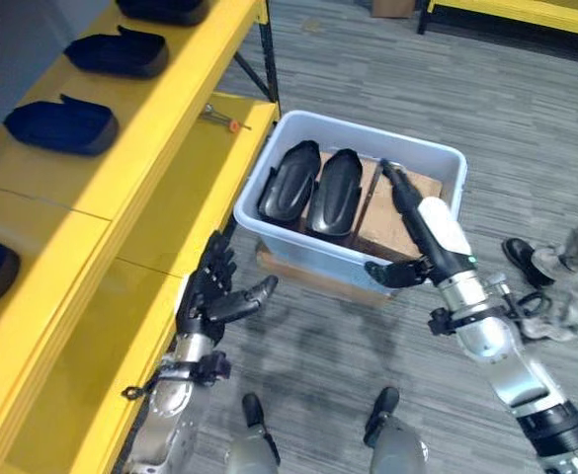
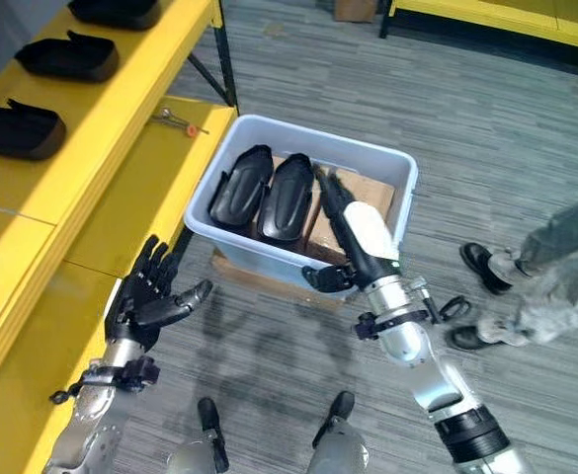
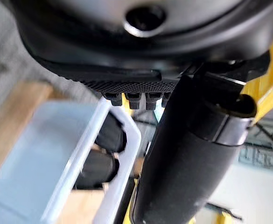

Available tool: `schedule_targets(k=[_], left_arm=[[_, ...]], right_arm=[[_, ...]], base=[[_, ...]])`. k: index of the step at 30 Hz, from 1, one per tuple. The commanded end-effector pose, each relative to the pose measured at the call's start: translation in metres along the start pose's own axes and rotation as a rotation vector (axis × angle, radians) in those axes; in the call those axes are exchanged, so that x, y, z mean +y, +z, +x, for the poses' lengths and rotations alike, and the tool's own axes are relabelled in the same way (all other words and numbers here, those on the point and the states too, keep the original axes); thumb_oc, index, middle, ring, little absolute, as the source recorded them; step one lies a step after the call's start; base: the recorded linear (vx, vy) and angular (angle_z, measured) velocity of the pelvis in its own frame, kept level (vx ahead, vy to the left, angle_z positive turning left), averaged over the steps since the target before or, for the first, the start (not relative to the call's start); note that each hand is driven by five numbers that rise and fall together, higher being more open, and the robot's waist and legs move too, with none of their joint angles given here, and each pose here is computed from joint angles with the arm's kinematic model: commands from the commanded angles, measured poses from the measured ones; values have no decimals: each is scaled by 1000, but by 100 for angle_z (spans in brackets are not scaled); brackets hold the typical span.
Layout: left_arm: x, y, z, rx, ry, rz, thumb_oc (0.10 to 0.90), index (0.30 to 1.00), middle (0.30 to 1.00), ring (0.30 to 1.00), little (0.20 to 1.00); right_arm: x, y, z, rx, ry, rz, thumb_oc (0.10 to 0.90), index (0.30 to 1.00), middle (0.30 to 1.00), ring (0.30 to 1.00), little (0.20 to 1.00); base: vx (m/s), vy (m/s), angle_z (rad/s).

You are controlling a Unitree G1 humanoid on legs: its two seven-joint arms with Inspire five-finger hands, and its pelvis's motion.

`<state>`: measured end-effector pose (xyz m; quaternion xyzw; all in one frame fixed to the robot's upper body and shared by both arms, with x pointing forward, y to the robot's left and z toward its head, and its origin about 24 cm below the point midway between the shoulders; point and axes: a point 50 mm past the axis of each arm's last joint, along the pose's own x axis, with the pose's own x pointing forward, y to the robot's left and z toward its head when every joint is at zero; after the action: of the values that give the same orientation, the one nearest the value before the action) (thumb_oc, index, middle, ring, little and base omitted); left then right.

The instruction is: Move parts from the plastic box to the shelf.

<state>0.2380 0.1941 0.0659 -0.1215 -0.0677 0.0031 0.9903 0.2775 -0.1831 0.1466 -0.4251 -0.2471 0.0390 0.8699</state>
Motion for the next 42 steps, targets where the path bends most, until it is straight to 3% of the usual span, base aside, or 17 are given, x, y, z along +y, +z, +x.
schedule_targets(k=[1, 9, 19, 34, 42], left_arm=[[-2, 54, 8, -265, -52, 35, 900, 1000, 1000, 1000, 1000], [12, 43, -7, -204, -2, 54, 900, 1000, 1000, 1000, 1000], [5, 64, 5, -283, -57, 101, 900, 1000, 1000, 1000, 1000], [0, 62, 6, -259, -84, 83, 900, 1000, 1000, 1000, 1000], [-5, 64, 8, -270, -99, 72, 900, 1000, 1000, 1000, 1000]], right_arm=[[-25, 54, 20, -288, -192, 110, 900, 1000, 1000, 1000, 1000], [-29, 47, 15, -258, -236, 117, 900, 1000, 1000, 1000, 1000], [-29, 38, 20, -192, -240, -22, 900, 1000, 1000, 1000, 1000], [-76, 38, 66, -217, -299, -365, 900, 1000, 1000, 1000, 1000], [-91, 40, 83, -216, -313, -462, 900, 1000, 1000, 1000, 1000]], base=[[47, -154, -14], [226, 262, -57], [54, 215, -24], [12, -41, 1], [7, -50, -5]])
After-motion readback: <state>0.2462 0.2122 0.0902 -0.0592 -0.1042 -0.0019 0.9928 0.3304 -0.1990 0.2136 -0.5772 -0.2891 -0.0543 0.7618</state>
